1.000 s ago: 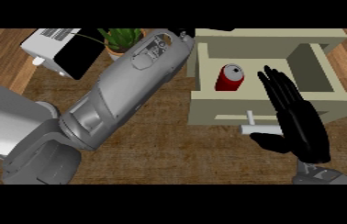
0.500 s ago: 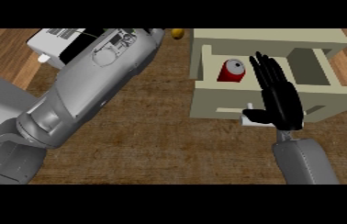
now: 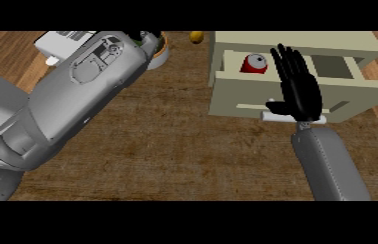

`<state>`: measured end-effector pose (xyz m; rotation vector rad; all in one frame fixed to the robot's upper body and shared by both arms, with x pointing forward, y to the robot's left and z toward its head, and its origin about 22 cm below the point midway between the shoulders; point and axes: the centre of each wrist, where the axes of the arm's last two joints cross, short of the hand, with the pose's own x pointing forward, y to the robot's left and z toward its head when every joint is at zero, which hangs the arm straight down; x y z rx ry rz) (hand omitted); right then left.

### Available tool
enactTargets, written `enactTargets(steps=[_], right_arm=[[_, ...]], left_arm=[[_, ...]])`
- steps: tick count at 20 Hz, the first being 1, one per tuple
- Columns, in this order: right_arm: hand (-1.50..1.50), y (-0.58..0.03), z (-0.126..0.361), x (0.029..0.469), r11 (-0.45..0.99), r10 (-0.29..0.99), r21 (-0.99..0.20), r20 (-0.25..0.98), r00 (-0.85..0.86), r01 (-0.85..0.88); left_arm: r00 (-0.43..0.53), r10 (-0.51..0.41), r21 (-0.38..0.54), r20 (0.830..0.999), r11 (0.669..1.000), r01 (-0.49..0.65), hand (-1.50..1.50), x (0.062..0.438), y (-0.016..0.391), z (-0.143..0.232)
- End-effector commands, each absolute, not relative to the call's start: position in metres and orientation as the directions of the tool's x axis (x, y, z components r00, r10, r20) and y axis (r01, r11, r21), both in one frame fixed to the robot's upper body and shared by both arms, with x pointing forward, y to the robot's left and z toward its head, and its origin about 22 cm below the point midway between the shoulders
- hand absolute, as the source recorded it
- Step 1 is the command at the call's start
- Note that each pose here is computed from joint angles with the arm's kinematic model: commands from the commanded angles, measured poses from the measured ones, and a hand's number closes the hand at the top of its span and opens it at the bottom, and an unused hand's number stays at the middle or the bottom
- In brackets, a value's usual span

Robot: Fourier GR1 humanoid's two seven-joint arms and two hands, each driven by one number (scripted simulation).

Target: Pick up the can, place it into the drawer and close the drawer

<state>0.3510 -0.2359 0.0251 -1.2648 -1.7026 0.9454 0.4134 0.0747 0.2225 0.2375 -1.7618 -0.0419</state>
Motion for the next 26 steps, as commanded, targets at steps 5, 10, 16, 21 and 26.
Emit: enactTargets(steps=[5,10,16,21,26], right_arm=[[-1.50,-0.235,0.005,0.380,0.214,0.977,-0.894,0.186,-0.108,0.394],[-1.50,-0.226,0.030,0.413,0.215,0.976,-0.888,0.183,-0.114,0.407],[-1.50,-0.229,0.046,0.433,0.188,0.982,-0.872,0.167,-0.086,0.453],[-1.50,-0.218,0.068,0.449,0.180,0.984,-0.866,0.160,-0.082,0.466],[-1.50,-0.201,0.089,0.459,0.213,0.977,-0.854,0.200,-0.078,0.475]], left_arm=[[-0.148,-0.187,0.167,0.971,0.977,-0.132,-1.50,0.402,0.103,0.208],[-0.165,-0.190,0.168,0.968,0.976,-0.139,-1.50,0.393,0.111,0.208],[-0.152,-0.204,0.188,0.967,0.975,-0.115,-1.50,0.382,0.131,0.203],[-0.151,-0.208,0.193,0.967,0.976,-0.105,-1.50,0.373,0.125,0.183],[-0.143,-0.206,0.193,0.968,0.976,-0.096,-1.50,0.364,0.136,0.167]])
